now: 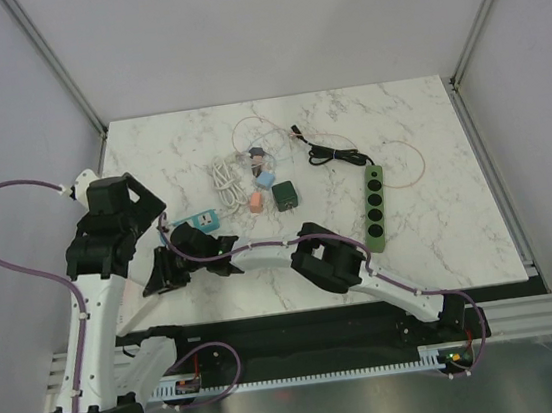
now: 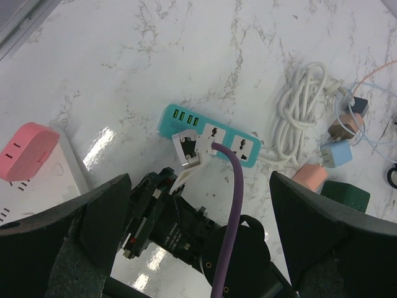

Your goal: Pull the plug off the socket

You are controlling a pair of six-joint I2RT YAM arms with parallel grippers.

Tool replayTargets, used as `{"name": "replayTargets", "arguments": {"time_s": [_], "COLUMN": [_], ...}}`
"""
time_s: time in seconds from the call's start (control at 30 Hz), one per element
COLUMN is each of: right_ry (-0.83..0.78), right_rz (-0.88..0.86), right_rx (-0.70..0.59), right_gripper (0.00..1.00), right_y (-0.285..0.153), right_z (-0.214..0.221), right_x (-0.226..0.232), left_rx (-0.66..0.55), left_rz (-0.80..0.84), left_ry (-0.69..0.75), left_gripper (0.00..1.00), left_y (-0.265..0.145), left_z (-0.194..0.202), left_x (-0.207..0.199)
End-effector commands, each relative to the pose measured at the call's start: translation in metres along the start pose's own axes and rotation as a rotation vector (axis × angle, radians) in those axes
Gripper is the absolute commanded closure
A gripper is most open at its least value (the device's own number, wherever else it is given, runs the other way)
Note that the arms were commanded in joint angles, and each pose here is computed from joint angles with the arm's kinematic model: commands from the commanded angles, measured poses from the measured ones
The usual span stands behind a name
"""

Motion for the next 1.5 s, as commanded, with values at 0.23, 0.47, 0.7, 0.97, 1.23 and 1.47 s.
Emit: {"name": "replayTargets", "arguments": {"time_s": [0.23, 0.47, 0.7, 0.97, 1.23, 1.47], "right_ry": [-0.024, -0.019, -0.068, -0.141, -0.171, -0.164], "right_rz": [-0.079, -0.036, 0.079, 0.116, 0.091, 0.080], "right_rx": [0.005, -0.075, -0.096, -0.080, -0.014, 0.009], "right_gripper": [1.00, 1.00, 1.00, 1.00, 1.00, 1.00], "right_y": [-0.006, -0.053, -0.101, -0.131, -0.128, -0.137], "right_z": [-0.006, -0.035, -0.068, -0.104, -0.111, -0.114], "right_x": [0.008, -0.013, -0.044, -0.059, -0.068, -0.077], "left_rx": [-0.030, 0.050, 0.156, 0.165, 0.242, 0.330], "left_rz": [-0.054, -0.058, -0.041, 0.032, 0.018, -0.055], "left_ry": [0.028, 0.049, 0.131, 0.148, 0.186, 0.245], "left_gripper": [0.01, 0.04, 0.17, 0.17, 0.35, 0.25], "left_y": [0.010, 0.028, 0.057, 0.050, 0.056, 0.081], "left_z": [-0.005, 0.013, 0.041, 0.050, 0.075, 0.077], "left_x": [0.003, -0.001, -0.007, -0.009, -0.002, 0.002]}}
Point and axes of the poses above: each gripper's point midway between its finger pads, its own y axis out along the fingers, its own x axis along the line the jaws close on, z = x × y, the point moved 5 cm from there along -y, back along the fingers, and after that the axes turned 15 degrees about y, right-handed, at the moved point
